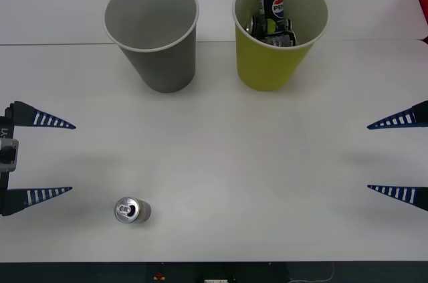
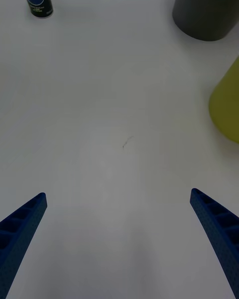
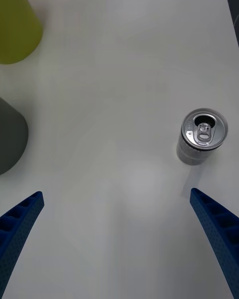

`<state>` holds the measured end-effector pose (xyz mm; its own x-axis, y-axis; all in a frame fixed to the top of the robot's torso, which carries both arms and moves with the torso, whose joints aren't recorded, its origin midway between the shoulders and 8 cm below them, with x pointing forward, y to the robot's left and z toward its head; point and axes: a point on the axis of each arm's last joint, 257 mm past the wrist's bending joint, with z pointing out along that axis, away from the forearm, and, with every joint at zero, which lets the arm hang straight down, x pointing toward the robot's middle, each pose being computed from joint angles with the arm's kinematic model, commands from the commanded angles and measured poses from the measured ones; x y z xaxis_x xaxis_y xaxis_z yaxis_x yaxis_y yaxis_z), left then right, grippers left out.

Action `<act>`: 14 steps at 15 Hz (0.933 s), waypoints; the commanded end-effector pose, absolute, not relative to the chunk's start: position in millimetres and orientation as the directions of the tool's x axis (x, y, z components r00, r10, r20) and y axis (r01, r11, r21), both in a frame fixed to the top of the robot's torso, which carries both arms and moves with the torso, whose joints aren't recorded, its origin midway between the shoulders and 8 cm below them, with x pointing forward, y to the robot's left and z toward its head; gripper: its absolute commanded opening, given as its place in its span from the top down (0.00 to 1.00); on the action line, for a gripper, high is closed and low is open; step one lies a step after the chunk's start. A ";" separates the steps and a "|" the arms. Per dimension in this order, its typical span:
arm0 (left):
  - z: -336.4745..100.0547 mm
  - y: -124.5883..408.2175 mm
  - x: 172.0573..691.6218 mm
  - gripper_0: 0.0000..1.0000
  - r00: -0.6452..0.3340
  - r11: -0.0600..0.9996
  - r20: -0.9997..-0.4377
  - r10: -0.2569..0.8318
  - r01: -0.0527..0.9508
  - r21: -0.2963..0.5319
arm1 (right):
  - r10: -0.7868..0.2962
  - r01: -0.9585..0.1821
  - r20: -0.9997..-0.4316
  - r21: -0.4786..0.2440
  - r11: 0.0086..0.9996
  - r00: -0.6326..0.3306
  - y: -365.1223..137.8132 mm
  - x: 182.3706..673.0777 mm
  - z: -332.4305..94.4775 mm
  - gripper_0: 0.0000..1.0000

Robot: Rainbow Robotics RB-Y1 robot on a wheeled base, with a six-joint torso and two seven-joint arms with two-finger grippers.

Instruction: Put the can into the green bin and the plastic bottle into the gray bin

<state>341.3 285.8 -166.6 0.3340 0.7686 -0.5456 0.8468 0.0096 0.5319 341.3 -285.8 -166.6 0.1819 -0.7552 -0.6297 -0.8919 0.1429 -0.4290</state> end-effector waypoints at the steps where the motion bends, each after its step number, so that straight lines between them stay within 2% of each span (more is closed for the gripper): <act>1: -166.6 285.8 341.3 0.00 0.334 0.010 -0.546 0.769 0.847 0.532 | -0.755 -0.892 -0.630 -0.429 0.143 0.182 -285.8 341.3 -166.6 0.00; 2: -165.7 286.8 343.8 0.00 0.323 0.036 -0.563 0.760 0.845 0.533 | -0.755 -0.892 -0.630 -0.429 0.143 0.182 -285.8 341.3 -166.6 0.00; 7: -161.0 295.7 347.1 0.00 0.328 0.041 -0.559 0.762 0.837 0.546 | -0.755 -0.892 -0.630 -0.429 0.143 0.182 -285.8 341.3 -166.6 0.00; 11: -170.0 311.5 340.3 0.00 0.299 0.039 -0.594 0.747 0.872 0.488 | -0.755 -0.892 -0.630 -0.429 0.143 0.182 -285.8 341.3 -166.6 0.00; 14: -180.9 313.9 339.6 0.00 0.333 0.012 -0.625 0.706 0.877 0.480 | -0.755 -0.892 -0.630 -0.429 0.143 0.182 -285.8 341.3 -166.6 0.00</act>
